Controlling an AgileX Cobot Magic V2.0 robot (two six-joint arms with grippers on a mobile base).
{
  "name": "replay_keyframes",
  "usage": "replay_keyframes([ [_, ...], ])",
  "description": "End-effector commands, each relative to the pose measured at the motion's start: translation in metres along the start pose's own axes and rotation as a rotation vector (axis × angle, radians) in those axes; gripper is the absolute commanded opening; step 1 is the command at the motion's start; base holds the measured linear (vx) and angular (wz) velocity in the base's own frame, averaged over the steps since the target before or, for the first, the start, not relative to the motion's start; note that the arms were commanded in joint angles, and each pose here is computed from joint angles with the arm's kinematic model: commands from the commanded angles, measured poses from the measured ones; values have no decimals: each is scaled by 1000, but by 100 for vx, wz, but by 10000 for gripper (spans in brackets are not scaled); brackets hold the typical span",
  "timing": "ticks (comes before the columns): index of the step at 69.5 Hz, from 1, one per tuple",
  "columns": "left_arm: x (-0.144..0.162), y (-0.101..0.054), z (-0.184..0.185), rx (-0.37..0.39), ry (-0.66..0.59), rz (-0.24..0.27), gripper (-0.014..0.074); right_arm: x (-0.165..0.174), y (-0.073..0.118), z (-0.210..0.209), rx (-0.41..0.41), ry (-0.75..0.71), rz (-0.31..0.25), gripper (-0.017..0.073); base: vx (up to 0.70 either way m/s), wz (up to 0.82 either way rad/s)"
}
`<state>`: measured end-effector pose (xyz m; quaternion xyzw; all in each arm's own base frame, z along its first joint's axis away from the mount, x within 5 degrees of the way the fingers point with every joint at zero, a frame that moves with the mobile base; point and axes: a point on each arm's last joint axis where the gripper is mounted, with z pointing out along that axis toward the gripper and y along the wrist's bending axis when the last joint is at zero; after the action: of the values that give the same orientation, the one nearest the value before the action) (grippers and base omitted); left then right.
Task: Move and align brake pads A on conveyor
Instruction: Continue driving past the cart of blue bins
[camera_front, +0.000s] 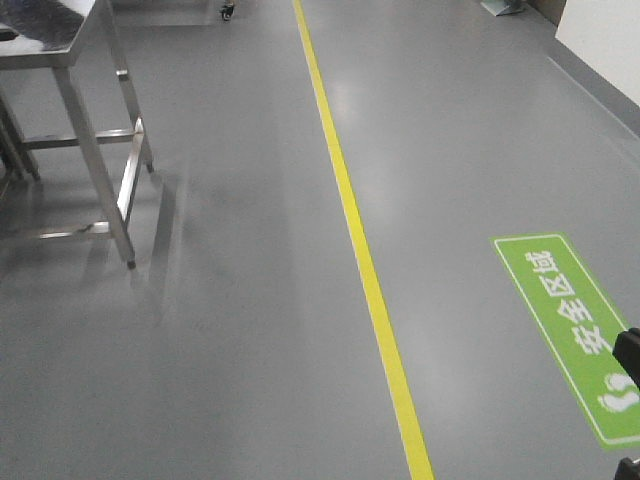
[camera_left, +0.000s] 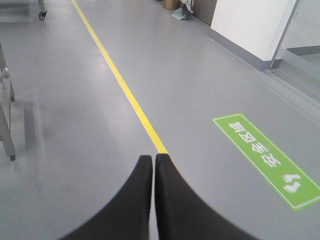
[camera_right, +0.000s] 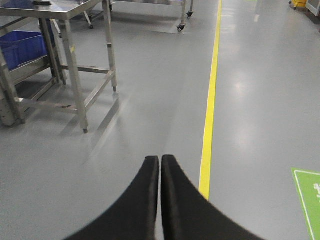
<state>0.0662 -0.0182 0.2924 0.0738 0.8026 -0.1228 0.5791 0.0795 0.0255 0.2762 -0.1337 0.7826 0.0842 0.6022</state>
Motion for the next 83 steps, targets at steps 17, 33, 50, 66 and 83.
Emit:
replay_keyframes([
  [17,-13,-3,-2,29,-77,4,-6,-15,-1,-3,13,-95,-10,-6,64,-3],
  [33,-13,-3,-2,29,-77,4,-6,-15,-1,-3,13,-95,-10,-6,64,-1],
  [50,-13,-3,-2,29,-77,4,-6,-15,-1,-3,13,-95,-10,-6,63,-3],
  [66,-13,-3,-2,29,-77,4,-6,-15,-1,-3,13,-94,-10,-6,62,-2],
  [83,-13,-3,-2,29,-76,4,-6,-15,-1,-3,13,-94,-10,-6,62,1],
])
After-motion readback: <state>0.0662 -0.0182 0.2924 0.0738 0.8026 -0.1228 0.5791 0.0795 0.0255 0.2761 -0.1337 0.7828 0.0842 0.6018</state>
